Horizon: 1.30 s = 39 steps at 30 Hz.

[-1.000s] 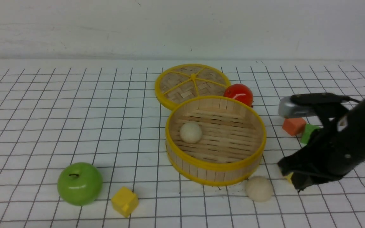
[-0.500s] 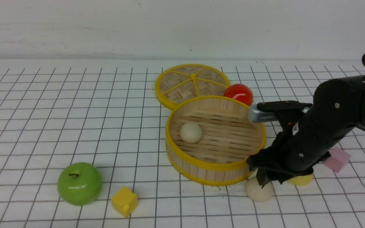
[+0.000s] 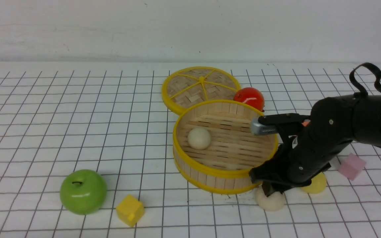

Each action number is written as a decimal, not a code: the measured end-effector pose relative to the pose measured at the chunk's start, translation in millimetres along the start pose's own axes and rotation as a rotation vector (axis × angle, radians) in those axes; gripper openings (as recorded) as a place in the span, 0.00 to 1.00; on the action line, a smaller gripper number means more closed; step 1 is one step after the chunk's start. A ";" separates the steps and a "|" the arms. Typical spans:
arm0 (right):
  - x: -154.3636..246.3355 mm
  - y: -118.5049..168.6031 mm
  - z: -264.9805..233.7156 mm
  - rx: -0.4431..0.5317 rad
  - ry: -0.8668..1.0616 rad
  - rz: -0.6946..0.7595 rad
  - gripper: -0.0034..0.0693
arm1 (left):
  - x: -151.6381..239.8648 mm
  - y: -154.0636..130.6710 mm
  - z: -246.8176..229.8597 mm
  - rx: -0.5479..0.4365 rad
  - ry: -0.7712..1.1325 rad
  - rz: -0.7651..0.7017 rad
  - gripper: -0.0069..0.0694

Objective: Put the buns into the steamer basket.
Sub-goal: Use the right arm to grab a steamed stuffed bun, then use the right arm to put the steamed stuffed bun into the steamer

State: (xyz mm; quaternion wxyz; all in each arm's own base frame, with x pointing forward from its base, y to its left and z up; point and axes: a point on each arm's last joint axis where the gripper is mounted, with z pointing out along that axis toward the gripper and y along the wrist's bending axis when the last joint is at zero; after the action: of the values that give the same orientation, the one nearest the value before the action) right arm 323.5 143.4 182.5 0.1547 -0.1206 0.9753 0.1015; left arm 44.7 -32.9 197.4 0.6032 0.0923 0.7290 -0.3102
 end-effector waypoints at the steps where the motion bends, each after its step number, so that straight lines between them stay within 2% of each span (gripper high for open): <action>1: -0.2 -0.1 0.9 0.001 0.001 -0.007 0.33 | 0.0 0.0 0.0 0.000 0.000 0.000 0.07; 5: -0.5 -0.2 1.8 0.001 0.000 -0.025 0.23 | 0.0 0.0 0.0 0.000 0.000 0.000 0.07; 8: 0.5 0.5 -4.7 0.000 0.004 -0.035 0.09 | 0.0 0.0 0.0 0.000 0.000 0.000 0.08; 10: 1.2 1.9 -14.6 -0.004 0.000 -0.042 0.06 | 0.1 0.0 0.0 0.000 0.001 0.000 0.08; 14: 2.8 6.0 -45.1 -0.020 -0.040 -0.052 0.06 | 0.1 0.0 0.0 0.000 0.001 0.000 0.08; 18: -1.6 14.9 -90.1 -0.073 -0.187 -0.077 0.06 | 0.1 0.0 0.0 0.000 0.001 0.000 0.09; 21: -11.0 18.4 -97.3 -0.097 -0.273 -0.087 0.06 | 0.1 0.0 0.0 0.000 0.001 0.000 0.09; 22: -23.3 20.3 -92.5 -0.110 -0.343 -0.095 0.07 | 0.1 0.0 0.0 0.000 0.001 0.000 0.09; 25: -40.0 18.0 -65.4 -0.095 -0.392 -0.100 0.08 | 0.2 0.0 0.0 0.000 0.002 0.000 0.09; 28: -49.0 13.7 -26.3 -0.082 -0.368 -0.074 0.11 | 0.2 0.0 0.0 0.000 0.002 0.000 0.10; 29: -49.3 13.9 -26.6 -0.084 -0.369 -0.072 0.11 | 0.2 0.0 0.0 0.000 0.002 0.000 0.10; 32: -50.7 11.1 0.9 -0.080 -0.328 -0.047 0.21 | 0.2 0.0 0.0 0.000 0.002 0.000 0.10; 33: -51.5 10.8 3.0 -0.078 -0.330 -0.045 0.29 | 0.2 0.0 0.0 0.000 0.002 0.000 0.10; 34: -51.5 10.8 2.9 -0.078 -0.331 -0.045 0.30 | 0.2 0.0 0.0 0.000 0.002 0.000 0.10; 36: -53.6 11.4 -2.1 -0.078 -0.349 -0.050 0.46 | 0.2 0.0 0.0 0.000 0.002 0.000 0.11; 37: -53.6 11.5 -2.7 -0.077 -0.351 -0.052 0.48 | 0.2 0.0 0.0 0.000 0.002 0.000 0.11; 38: -54.2 12.9 -12.7 -0.080 -0.365 -0.062 0.60 | 0.2 0.0 0.0 0.000 0.002 0.000 0.11; 39: -54.0 13.9 -19.6 -0.082 -0.372 -0.070 0.66 | 0.3 0.0 0.0 0.000 0.003 0.000 0.11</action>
State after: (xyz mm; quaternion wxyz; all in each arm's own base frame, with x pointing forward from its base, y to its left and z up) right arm 364.2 163.0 220.6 0.3307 -0.1398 0.9202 0.1562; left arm 44.6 -33.0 197.2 0.6021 0.0927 0.7299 -0.3100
